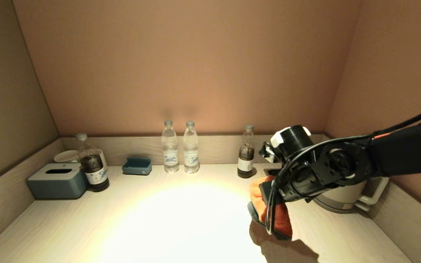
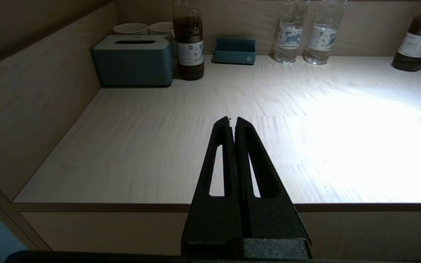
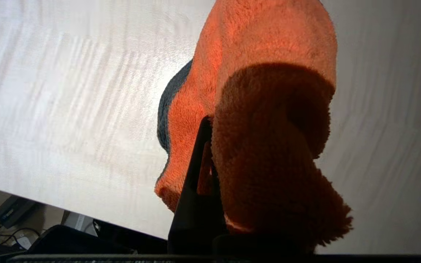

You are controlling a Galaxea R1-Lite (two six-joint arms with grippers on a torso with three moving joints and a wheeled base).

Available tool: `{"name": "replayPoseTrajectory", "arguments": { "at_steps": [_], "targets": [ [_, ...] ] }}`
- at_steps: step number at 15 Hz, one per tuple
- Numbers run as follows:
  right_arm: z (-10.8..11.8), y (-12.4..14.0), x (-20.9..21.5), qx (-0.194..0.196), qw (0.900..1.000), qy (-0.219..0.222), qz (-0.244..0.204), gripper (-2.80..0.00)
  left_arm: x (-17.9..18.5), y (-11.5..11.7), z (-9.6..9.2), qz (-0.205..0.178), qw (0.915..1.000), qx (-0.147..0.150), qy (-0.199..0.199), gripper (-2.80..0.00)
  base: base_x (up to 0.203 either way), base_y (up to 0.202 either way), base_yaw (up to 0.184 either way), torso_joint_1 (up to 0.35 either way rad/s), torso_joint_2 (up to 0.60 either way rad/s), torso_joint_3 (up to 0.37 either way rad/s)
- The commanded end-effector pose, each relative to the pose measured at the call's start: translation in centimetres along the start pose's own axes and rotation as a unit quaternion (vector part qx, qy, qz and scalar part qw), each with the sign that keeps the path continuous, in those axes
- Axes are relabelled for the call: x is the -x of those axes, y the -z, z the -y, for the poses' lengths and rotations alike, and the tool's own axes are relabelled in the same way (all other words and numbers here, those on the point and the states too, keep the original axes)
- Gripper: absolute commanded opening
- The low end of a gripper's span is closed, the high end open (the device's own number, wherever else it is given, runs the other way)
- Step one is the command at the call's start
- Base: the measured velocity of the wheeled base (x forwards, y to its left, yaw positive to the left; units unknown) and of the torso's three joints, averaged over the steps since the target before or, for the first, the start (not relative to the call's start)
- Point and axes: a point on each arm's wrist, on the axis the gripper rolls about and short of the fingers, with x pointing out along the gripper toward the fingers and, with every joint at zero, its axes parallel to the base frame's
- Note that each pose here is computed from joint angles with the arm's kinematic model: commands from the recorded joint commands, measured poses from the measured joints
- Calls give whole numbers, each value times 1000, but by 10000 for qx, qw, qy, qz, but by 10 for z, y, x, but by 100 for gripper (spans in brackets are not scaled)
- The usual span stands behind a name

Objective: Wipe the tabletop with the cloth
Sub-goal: Sweep the stains on the table

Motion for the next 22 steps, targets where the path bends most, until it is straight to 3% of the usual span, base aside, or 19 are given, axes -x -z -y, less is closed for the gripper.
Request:
{"name": "replayPoseTrajectory", "arguments": {
  "at_steps": [1,4,7,10,13,17,20,22],
  "targets": [
    [-26,3,13,314,9977,-377,469,-280,0,0,0,0,10000,2,3,-280,0,0,0,0,0,0],
    [-43,5,7,482,9961,-544,491,-280,0,0,0,0,10000,2,3,-280,0,0,0,0,0,0],
    [-99,12,-18,1015,9868,-1091,631,-280,0,0,0,1,10000,2,-5,-280,0,0,0,0,0,0],
    [-125,20,-40,1175,9829,-1253,670,-280,0,0,0,1,10000,2,-5,-280,0,0,0,0,0,0],
    [-126,21,-43,1172,9843,-1147,654,-280,0,0,0,0,10000,2,3,-280,0,0,0,0,0,0],
    [-121,20,-41,942,9909,-399,880,-280,0,0,0,0,10000,2,3,-280,0,0,0,0,0,0],
    [-101,14,-34,634,9936,-173,920,-280,0,0,0,0,10000,2,3,-280,0,0,0,0,0,0],
    [-80,13,-33,339,9951,329,866,-280,0,0,0,0,10000,2,3,-280,0,0,0,0,0,0]
  ]
}}
